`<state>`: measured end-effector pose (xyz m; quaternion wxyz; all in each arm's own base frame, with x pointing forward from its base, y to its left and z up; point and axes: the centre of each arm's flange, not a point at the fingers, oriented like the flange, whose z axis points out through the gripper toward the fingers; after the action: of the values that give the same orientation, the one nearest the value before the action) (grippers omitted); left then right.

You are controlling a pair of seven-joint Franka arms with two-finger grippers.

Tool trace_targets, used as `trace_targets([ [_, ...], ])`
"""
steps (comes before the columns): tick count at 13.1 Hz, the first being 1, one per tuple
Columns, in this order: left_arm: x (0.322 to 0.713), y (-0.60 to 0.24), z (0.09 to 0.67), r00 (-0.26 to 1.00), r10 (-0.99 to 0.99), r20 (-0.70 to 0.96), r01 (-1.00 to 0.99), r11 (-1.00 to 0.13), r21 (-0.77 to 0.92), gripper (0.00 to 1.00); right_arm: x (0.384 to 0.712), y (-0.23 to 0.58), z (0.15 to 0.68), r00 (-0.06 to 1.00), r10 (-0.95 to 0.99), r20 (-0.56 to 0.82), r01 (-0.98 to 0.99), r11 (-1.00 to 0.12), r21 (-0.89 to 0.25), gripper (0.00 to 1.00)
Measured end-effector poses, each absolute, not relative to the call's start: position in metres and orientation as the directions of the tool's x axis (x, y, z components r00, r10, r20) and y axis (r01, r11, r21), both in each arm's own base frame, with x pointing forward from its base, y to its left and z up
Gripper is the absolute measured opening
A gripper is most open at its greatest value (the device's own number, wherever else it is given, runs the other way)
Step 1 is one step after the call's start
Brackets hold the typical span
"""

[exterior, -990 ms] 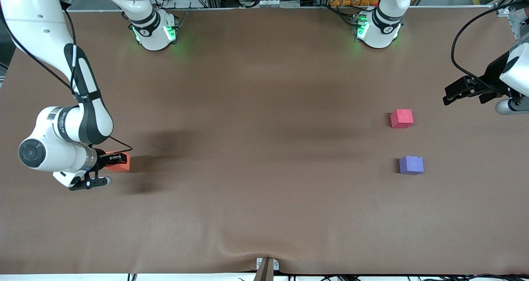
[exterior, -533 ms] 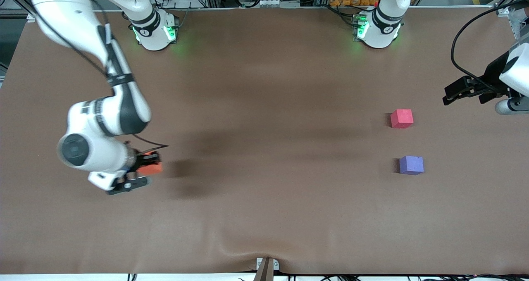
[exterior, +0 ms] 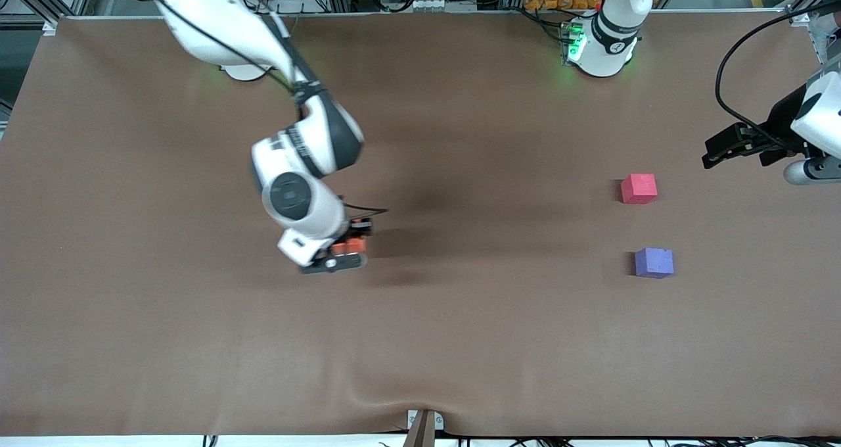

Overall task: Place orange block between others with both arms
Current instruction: 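Carry the orange block with the right gripper to the table middle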

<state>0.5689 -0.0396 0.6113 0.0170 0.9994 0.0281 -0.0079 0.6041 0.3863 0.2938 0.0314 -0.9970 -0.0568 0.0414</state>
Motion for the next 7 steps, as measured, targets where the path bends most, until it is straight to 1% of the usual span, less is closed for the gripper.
trace_targets([
  [2, 0.570, -0.040, 0.609, 0.998, 0.055, -0.020, 0.056, -0.998, 0.033, 1.00, 0.592, 0.413, 0.275, 0.992, 0.103, -0.078, 0.097, -0.993, -0.073, 0.54],
  [7, 0.570, -0.040, 0.608, 0.998, 0.055, -0.023, 0.055, -0.998, 0.033, 1.00, 0.566, 0.446, 0.229, 0.993, 0.025, -0.114, 0.020, -0.999, -0.049, 0.54],
])
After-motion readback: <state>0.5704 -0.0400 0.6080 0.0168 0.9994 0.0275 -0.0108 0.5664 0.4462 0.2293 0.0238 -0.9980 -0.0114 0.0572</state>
